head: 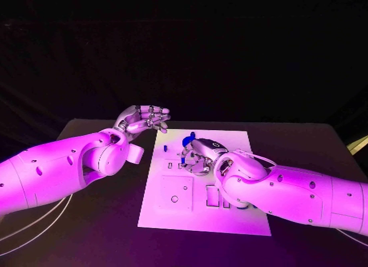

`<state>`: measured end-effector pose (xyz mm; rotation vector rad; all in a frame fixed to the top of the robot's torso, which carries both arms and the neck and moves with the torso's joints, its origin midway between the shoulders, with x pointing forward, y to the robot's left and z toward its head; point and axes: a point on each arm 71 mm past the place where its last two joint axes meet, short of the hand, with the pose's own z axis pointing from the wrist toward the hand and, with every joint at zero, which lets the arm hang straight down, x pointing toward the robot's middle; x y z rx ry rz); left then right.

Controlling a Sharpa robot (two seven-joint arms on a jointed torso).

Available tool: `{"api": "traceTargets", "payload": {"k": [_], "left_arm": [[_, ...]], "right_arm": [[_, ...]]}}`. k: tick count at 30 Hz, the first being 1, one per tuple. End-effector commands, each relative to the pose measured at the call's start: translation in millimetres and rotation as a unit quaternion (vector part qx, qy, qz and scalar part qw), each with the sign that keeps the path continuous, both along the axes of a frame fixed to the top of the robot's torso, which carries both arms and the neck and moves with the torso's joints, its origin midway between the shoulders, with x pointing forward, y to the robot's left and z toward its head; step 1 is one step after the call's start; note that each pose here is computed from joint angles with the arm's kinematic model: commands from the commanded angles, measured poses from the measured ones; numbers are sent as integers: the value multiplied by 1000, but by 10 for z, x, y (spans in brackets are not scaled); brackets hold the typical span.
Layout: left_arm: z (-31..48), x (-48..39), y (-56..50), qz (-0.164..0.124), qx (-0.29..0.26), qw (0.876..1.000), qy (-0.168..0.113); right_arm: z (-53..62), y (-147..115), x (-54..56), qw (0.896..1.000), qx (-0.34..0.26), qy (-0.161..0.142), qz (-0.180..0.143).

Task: Assemble the parts on the task board

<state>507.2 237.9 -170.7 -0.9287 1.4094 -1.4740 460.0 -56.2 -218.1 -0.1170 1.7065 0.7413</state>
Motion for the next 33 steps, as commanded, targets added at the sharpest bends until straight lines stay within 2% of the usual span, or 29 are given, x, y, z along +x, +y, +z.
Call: {"api": "traceTargets", "payload": {"k": [1, 19, 33], "left_arm": [[6, -3, -31, -5, -2, 1000, 0], [9, -11, -42, -6, -3, 1000, 0], [9, -11, -35, -6, -3, 1000, 0]], "right_arm": [[-53, 16, -1, 1000, -5, 3, 0], [-194, -7, 41, 1000, -17, 7, -12], [-248, -22, 56, 1000, -19, 9, -16]]}}
